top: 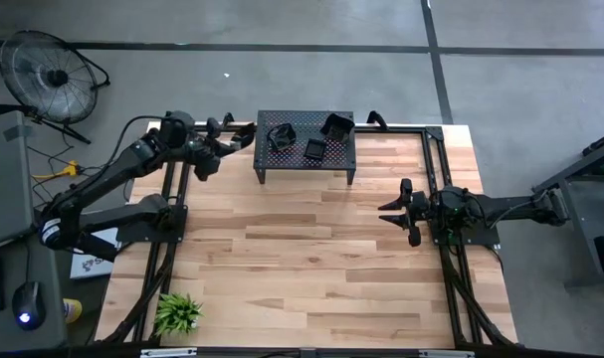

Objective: Pick & Place Mini shaped plates
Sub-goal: Stack the black leaf-shaped plate on top of the black leaf-shaped plate on the shelf

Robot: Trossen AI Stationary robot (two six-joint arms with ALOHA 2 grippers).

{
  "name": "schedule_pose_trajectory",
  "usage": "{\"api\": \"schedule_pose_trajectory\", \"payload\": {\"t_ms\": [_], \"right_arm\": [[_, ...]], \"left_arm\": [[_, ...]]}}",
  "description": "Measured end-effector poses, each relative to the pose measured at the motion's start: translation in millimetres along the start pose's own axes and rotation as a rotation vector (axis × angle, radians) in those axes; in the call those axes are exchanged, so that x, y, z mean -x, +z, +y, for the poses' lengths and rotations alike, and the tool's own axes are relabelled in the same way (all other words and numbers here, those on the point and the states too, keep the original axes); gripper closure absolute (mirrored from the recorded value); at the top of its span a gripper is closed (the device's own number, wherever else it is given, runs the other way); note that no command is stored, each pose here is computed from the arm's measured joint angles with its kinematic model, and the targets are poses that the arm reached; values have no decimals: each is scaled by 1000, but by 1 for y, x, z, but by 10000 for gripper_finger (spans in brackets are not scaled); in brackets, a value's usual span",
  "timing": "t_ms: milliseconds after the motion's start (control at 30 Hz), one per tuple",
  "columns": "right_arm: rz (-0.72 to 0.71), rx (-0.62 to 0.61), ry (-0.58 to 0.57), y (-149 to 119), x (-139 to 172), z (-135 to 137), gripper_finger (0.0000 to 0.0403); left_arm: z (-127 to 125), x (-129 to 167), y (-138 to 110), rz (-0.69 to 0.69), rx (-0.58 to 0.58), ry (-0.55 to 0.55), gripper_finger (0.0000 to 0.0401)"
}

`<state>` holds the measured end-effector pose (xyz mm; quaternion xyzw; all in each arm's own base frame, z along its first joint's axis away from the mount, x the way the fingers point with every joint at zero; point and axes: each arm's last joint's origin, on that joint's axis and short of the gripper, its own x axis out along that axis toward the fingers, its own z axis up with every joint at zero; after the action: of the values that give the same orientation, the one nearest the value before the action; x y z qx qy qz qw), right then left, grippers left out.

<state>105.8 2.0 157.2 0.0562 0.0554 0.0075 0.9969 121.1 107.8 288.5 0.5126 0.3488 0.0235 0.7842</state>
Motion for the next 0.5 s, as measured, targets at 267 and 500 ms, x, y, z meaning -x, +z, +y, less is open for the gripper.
{"api": "schedule_pose_trajectory", "payload": {"t_ms": [267,500], "right_arm": [[0,0,1,0,0,0,293],[1,0,0,0,0,0,293]], "left_arm": [[5,-2,15,-108,-266,59,401],[13,-18,31,-36,-343,134,401]]}}
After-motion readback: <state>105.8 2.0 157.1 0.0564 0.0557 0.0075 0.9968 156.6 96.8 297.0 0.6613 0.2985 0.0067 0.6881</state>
